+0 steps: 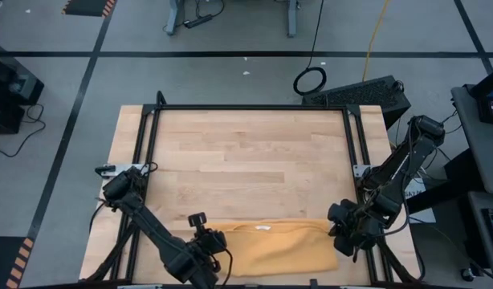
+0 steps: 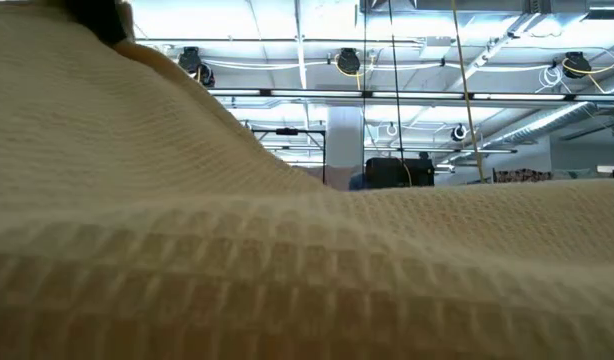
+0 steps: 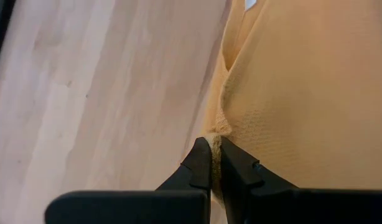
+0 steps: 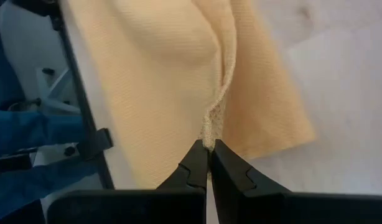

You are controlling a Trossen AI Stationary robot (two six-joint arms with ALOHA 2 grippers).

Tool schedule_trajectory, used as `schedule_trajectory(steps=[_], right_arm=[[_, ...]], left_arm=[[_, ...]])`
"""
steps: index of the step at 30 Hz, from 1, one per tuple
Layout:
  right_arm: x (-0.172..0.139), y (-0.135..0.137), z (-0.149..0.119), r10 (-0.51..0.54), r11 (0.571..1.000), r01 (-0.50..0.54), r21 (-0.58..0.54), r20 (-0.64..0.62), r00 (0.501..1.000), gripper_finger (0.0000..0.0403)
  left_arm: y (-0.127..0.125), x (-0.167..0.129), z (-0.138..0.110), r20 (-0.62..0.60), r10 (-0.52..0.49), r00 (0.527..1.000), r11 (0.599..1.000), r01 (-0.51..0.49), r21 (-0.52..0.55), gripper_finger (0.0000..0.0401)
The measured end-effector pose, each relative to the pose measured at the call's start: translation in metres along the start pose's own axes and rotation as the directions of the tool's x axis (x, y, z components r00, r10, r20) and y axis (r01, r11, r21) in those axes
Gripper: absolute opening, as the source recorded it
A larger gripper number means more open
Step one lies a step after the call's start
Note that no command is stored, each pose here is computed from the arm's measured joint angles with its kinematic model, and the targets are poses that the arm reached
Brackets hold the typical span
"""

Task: Roll towel
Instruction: Roll the yellow towel

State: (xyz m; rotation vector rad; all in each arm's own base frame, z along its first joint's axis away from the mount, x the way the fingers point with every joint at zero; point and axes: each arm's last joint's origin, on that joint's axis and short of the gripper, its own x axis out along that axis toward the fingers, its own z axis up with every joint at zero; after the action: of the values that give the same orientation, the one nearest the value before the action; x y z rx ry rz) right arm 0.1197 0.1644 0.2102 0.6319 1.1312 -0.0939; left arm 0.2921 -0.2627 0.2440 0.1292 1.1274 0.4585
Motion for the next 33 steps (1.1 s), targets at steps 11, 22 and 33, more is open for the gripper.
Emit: schedule_trajectory(steps=[11, 22, 33], right_arm=[[0.0, -0.009, 0.002, -0.088, 0.996, 0.087, 0.028, 0.022, 0.996, 0.0], [0.0, -0.01, 0.002, -0.108, 0.994, 0.107, 0.028, 0.019, 0.994, 0.0], [0.0, -0.012, 0.002, -0.127, 0.991, 0.126, 0.052, 0.019, 0.992, 0.0034]], left_arm=[[-0.007, 0.02, -0.01, -0.016, 0.0, 1.0, 1.0, 0.0, -0.024, 0.0015], [0.001, 0.024, -0.006, -0.019, 0.05, 0.999, 0.999, -0.05, -0.018, 0.0015], [0.001, 0.035, -0.01, -0.031, 0.071, 0.997, 0.997, -0.072, -0.012, 0.0036]])
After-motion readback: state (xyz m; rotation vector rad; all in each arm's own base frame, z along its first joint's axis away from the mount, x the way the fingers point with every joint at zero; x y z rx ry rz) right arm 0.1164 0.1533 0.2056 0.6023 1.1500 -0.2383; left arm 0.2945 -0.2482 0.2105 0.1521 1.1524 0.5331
